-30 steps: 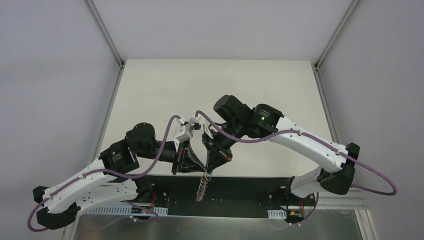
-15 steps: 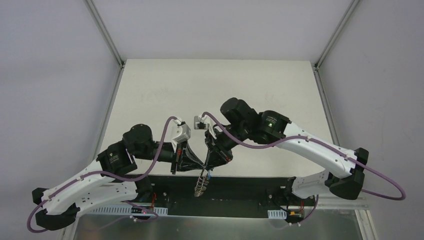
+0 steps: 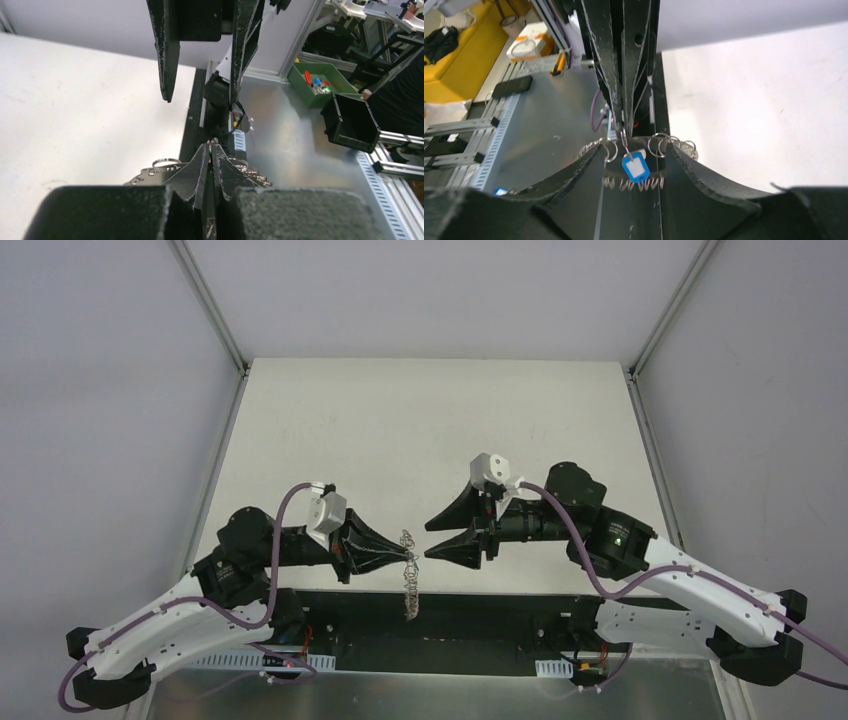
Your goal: Put the keys on the keyring
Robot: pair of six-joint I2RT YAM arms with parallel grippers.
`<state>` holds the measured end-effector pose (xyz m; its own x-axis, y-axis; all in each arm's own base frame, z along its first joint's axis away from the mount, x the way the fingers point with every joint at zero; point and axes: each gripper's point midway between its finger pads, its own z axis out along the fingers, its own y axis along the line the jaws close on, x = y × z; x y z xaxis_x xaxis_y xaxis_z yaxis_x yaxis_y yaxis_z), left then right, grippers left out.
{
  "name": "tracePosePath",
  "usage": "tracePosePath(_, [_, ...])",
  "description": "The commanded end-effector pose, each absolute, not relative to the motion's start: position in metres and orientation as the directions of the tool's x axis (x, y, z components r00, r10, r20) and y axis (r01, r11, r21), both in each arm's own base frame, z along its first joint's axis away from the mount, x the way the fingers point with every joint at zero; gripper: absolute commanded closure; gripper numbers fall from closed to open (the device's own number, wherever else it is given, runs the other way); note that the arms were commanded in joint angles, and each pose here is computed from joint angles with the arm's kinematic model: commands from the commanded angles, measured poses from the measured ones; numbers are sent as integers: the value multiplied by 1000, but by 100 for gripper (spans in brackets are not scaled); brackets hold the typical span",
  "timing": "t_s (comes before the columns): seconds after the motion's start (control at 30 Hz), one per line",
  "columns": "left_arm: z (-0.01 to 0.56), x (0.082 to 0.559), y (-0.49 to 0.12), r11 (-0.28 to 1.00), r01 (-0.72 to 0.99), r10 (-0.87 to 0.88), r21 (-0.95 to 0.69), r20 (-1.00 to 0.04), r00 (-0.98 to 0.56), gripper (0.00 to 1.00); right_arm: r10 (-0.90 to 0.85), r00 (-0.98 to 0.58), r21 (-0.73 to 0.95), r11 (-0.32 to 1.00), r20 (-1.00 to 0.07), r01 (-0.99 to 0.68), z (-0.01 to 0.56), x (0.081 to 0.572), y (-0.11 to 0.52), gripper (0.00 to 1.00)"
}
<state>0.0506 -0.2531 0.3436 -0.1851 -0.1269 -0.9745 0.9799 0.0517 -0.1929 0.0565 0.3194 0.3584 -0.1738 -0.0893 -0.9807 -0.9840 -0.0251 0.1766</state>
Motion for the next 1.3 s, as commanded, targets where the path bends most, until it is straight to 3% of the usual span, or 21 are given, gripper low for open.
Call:
tracePosePath(0.0, [405, 45, -239, 48, 999, -391, -4, -920, 15, 100, 134, -10, 1, -64, -991, -998, 401, 54, 321, 51])
tracePosePath(0.23, [426, 42, -226, 88, 989, -572, 116, -808, 145, 100, 176, 159, -175, -77, -971, -982, 401, 52, 326, 51])
tracePosePath(0.57, [448, 29, -209, 107, 971, -705, 215, -673, 226, 100, 199, 239, -273, -165, -951, -948, 419, 38, 326, 51])
tracePosePath(1.27, [449, 23, -201, 100, 969, -728, 224, -647, 225, 100, 210, 166, -219, -261, -963, -940, 441, 29, 346, 71])
